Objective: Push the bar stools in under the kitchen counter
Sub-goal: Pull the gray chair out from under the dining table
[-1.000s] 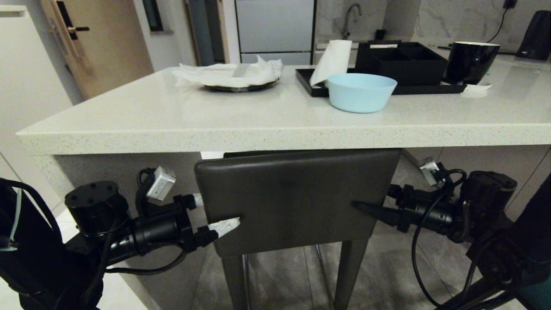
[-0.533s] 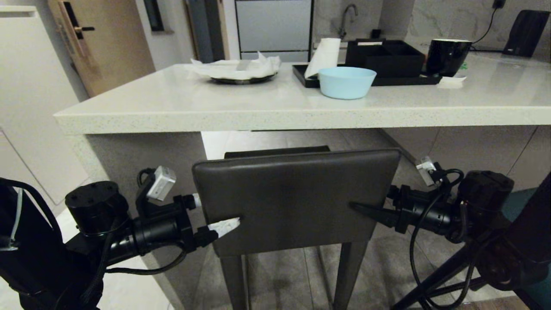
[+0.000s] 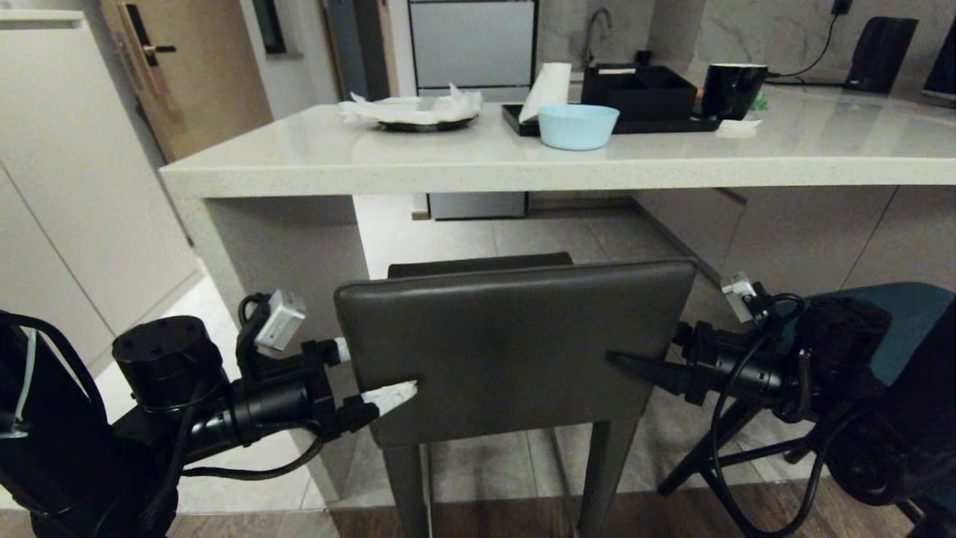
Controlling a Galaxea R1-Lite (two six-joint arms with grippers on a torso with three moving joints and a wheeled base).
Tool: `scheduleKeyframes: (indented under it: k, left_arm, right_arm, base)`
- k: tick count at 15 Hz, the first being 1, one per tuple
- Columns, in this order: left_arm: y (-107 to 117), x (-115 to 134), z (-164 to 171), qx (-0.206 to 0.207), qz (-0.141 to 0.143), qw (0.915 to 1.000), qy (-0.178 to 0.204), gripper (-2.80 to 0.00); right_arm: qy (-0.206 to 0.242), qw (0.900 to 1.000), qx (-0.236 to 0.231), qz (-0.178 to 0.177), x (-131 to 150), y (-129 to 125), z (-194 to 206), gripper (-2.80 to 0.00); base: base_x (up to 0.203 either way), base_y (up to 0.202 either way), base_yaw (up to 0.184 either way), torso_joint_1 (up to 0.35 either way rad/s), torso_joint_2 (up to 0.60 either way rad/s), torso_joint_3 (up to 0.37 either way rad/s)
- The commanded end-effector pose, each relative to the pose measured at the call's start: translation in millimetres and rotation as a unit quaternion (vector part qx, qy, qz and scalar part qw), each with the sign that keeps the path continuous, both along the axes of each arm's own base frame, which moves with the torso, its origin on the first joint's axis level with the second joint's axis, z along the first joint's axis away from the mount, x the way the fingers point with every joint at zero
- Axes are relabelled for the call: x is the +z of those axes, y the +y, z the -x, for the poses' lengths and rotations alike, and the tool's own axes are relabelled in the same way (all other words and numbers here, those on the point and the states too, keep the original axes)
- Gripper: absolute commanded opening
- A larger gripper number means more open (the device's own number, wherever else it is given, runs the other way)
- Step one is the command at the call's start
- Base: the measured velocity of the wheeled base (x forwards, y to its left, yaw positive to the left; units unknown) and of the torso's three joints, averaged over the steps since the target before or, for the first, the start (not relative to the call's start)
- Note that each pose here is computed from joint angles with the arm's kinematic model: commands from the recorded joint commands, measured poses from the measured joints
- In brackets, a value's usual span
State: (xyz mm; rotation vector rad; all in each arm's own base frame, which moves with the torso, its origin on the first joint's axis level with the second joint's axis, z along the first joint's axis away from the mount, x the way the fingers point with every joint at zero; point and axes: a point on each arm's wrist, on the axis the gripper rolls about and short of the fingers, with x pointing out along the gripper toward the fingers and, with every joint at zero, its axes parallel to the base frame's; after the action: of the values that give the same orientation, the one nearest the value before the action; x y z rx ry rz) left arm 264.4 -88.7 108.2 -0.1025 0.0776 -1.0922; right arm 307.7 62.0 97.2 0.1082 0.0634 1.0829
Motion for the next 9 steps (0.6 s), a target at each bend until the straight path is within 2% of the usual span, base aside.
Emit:
scheduleKeyframes:
  k: [1,9]
  left_arm:
    - [0.4,1.2,1.8,-0.002,0.001,1.0000,-0.004,0.00]
    - [0.8,2.6,6.3,-0.004,0.001,1.0000,-0.003,0.00]
  right_arm:
    - [-0.003,1.000,0.003,0.000,1.2,-0.2,2.3,0.00]
    - [0.002,1.000,0.004,0.001,0.7,-0.6,7.0,0.00]
  base:
    - [-0.194,0.000,0.000,0.000,0.00,0.005]
    - [-0.194,0.000,-0.001,0.002,0.00,0.005]
